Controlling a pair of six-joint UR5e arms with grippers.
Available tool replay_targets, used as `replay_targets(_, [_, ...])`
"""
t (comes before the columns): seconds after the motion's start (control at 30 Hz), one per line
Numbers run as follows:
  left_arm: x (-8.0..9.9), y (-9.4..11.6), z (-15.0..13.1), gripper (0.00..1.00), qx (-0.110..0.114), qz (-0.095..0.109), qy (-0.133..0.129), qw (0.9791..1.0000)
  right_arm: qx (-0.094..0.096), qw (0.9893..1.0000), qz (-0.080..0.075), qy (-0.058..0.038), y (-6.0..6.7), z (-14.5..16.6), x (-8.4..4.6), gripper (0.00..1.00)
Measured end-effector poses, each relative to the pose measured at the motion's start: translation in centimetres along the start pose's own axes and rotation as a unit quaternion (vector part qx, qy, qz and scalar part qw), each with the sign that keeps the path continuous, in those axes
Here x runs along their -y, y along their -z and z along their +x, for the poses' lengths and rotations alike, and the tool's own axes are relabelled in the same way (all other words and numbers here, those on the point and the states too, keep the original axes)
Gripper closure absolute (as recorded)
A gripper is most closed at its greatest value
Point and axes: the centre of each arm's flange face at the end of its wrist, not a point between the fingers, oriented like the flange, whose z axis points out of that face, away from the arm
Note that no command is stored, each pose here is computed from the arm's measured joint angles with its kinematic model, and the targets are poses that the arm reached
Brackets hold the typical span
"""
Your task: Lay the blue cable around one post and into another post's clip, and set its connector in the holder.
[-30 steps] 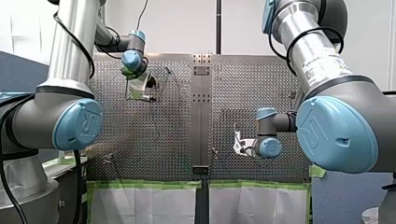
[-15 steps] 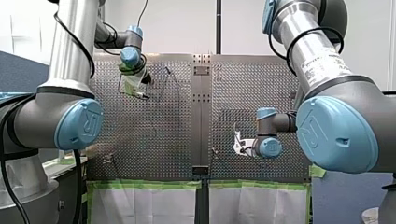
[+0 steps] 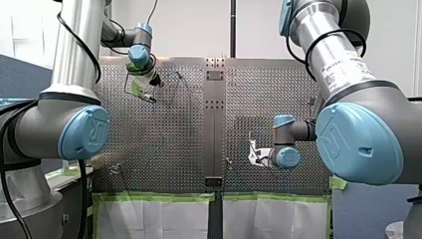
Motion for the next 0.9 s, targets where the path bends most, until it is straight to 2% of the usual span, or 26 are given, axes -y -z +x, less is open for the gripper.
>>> replay_targets(0.17, [0.0, 0.4, -0.3, 0.00, 0.007, -0.009, -0.017, 0.9998, 0.000, 1.0000, 0.000, 0.0003, 0.0, 0.0, 0.0, 0.99])
replay_targets(0.43, [1.8, 2.1, -0.4, 0.00, 0.006, 0.011, -0.024, 0.9996, -0.001, 1.0000, 0.000, 0.0004, 0.0, 0.0, 0.0, 0.99])
replay_targets(0.7, [3.0, 2.9, 1.1, 0.00, -0.030, 0.037, -0.011, 0.9988, -0.001, 1.0000, 0.000, 0.0006, 0.0, 0.0, 0.0, 0.99])
replay_targets(0.9, [3.4, 3.0, 1.8, 0.00, -0.054, 0.052, 0.004, 0.9972, -0.001, 1.0000, 0.001, 0.0007, 0.0, 0.0, 0.1, 0.99])
